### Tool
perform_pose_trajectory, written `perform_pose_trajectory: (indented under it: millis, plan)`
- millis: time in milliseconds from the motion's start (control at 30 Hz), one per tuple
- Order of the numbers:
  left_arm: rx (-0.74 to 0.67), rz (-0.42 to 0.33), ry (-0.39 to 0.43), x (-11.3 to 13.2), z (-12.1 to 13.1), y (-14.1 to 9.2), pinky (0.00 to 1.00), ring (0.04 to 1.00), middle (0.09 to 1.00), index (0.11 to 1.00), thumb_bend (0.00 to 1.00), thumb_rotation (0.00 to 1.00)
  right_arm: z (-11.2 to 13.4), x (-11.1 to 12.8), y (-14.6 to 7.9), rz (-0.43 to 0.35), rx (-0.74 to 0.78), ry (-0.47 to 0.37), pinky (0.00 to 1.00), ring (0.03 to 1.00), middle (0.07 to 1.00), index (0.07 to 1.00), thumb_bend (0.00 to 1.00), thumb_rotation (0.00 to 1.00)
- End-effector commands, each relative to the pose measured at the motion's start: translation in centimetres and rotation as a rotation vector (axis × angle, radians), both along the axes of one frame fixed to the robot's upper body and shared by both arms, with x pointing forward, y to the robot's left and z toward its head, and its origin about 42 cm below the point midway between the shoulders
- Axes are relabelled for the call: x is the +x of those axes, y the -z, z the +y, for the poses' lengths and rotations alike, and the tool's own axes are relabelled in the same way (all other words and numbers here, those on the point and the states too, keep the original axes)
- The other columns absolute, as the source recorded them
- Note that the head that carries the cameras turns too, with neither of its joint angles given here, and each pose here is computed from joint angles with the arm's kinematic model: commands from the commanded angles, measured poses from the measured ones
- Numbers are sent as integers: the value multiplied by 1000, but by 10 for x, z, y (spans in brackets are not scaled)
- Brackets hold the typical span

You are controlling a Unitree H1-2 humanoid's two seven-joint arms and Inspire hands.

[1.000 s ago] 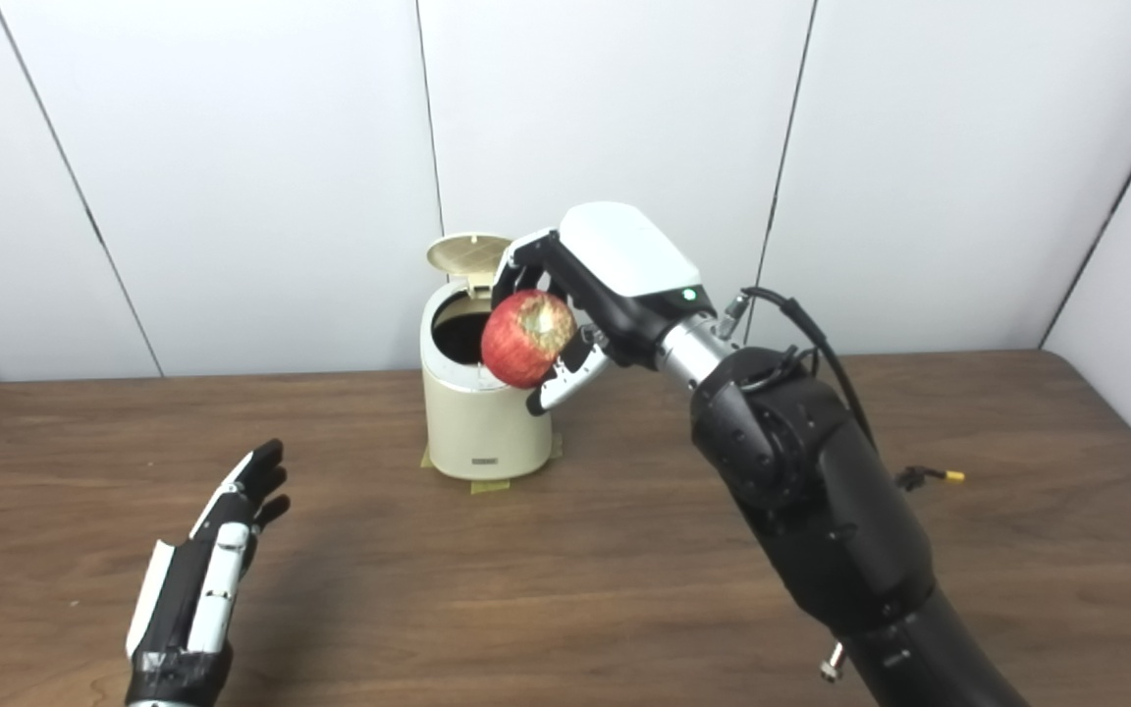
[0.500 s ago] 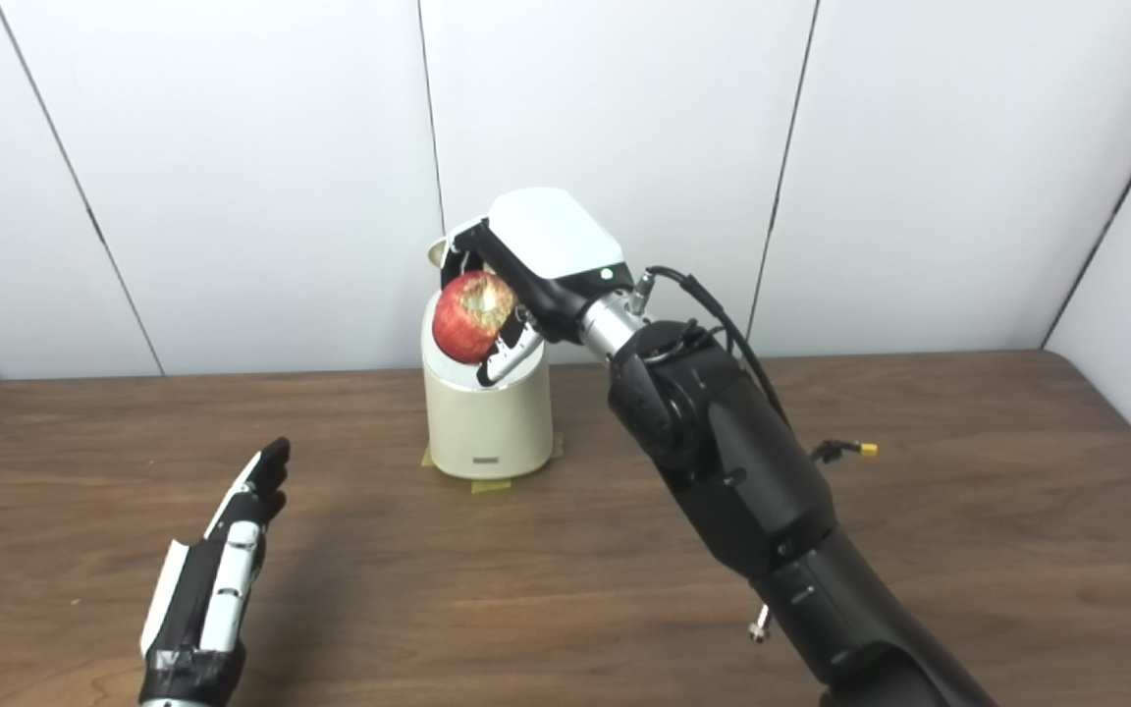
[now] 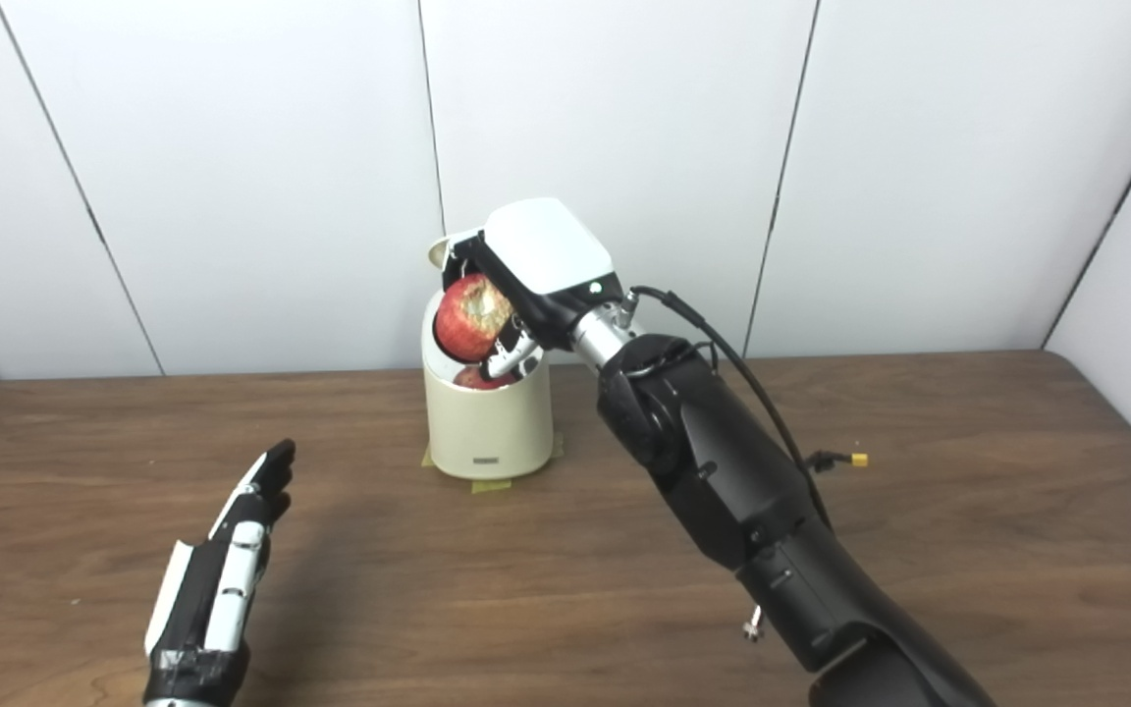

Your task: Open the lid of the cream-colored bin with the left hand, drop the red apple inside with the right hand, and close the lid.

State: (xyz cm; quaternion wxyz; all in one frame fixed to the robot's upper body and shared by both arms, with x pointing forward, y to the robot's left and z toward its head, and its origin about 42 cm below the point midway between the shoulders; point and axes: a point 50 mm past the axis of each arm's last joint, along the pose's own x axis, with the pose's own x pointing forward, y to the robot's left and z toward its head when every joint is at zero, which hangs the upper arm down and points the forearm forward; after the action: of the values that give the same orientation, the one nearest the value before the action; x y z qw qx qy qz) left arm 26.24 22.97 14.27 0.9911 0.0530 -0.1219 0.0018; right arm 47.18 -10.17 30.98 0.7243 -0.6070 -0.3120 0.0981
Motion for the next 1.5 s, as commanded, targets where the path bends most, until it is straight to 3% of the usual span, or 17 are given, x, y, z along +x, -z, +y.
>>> perform_pose_trajectory:
  millis: [0, 167, 567, 700, 733, 800, 833, 1033, 1467]
  plan:
    - [-16, -62, -6, 0, -7, -9, 989, 986, 972, 940, 290, 969, 7, 5, -39, -120, 26, -5, 275, 410, 535, 475, 516, 0]
    - [-9, -59, -7, -1, -8, -10, 995, 988, 970, 937, 291, 946, 6, 8, -35, -113, 29, 8, 288, 421, 555, 471, 513, 0]
    - [6, -58, -10, -3, -8, -11, 989, 985, 969, 938, 291, 951, 6, 9, -31, -105, 32, 68, 246, 383, 507, 503, 516, 0]
    - [1, -58, -8, -3, -8, -11, 985, 984, 968, 938, 289, 944, 6, 7, -31, -74, 26, 90, 377, 425, 620, 500, 510, 0]
    - [2, -59, -7, -3, -8, -11, 982, 983, 968, 939, 286, 942, 5, 7, -30, -74, 24, 90, 420, 506, 662, 564, 791, 0]
    - [5, -59, -7, -2, -8, -11, 982, 982, 968, 939, 290, 940, 5, 6, -29, -76, 25, 89, 473, 594, 725, 646, 958, 16]
    - [6, -57, -7, -2, -8, -11, 979, 982, 968, 939, 288, 941, 4, 6, -29, -77, 27, 88, 486, 615, 741, 671, 979, 33]
    - [0, -54, -4, -2, -8, -11, 983, 984, 970, 942, 284, 940, 3, 5, -30, -69, 32, 79, 537, 670, 769, 722, 1000, 146]
    - [15, -56, -2, 1, -9, -10, 986, 986, 969, 940, 317, 926, -3, 3, -30, -47, 30, 79, 523, 656, 760, 704, 1000, 161]
